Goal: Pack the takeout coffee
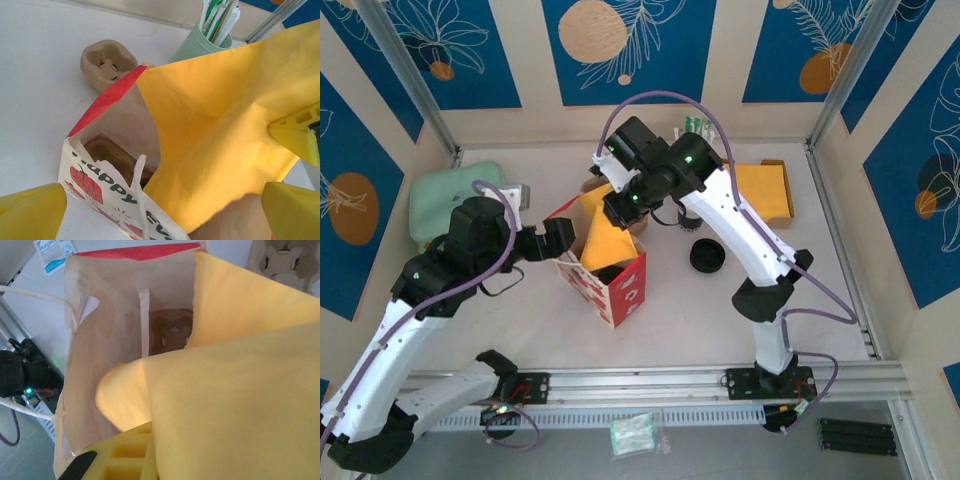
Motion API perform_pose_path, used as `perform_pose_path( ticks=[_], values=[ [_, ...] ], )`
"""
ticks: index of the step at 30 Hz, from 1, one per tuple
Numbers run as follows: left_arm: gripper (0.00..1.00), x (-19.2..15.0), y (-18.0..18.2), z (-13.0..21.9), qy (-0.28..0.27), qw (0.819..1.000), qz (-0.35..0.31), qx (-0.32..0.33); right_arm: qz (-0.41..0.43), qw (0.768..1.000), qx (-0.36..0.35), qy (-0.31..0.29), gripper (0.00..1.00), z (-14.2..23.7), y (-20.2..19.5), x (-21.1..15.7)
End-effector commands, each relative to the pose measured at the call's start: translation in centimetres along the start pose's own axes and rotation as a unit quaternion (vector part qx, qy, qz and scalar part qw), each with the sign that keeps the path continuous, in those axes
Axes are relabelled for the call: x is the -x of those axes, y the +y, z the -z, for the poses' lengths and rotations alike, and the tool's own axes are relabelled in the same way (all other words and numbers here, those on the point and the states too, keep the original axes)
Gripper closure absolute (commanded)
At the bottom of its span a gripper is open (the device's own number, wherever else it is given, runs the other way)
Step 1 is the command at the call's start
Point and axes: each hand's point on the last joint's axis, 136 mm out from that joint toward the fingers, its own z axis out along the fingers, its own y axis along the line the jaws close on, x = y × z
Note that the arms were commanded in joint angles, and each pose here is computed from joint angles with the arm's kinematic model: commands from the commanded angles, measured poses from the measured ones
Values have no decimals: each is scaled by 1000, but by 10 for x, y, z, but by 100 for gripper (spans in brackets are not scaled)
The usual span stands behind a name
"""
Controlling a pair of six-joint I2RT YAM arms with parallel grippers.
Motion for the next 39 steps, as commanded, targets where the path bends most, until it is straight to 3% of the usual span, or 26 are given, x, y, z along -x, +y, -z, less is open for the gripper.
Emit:
perform_pose_path(
  ticks=[1,9,14,17,30,39],
  values=[
    [1,6,-6,7,-13,1000,-1,-11,8,999,-12,-34,89,3,8,8],
    [1,7,-6,10,-17,1000,-1,-13,23,1000,13,-12,84,-16,32,2],
    [1,8,-6,13,-22,1000,-1,-13,28,999,31,-28,58,0,46,5],
    [1,10,-5,15,-25,1000,-2,-11,26,997,46,-50,52,17,50,12],
    [0,36,1,32,-70,996,-39,28,-2,990,77,-117,43,73,44,16],
    [1,52,7,15,-54,995,-62,56,-26,988,101,-111,42,62,40,16]
  ],
)
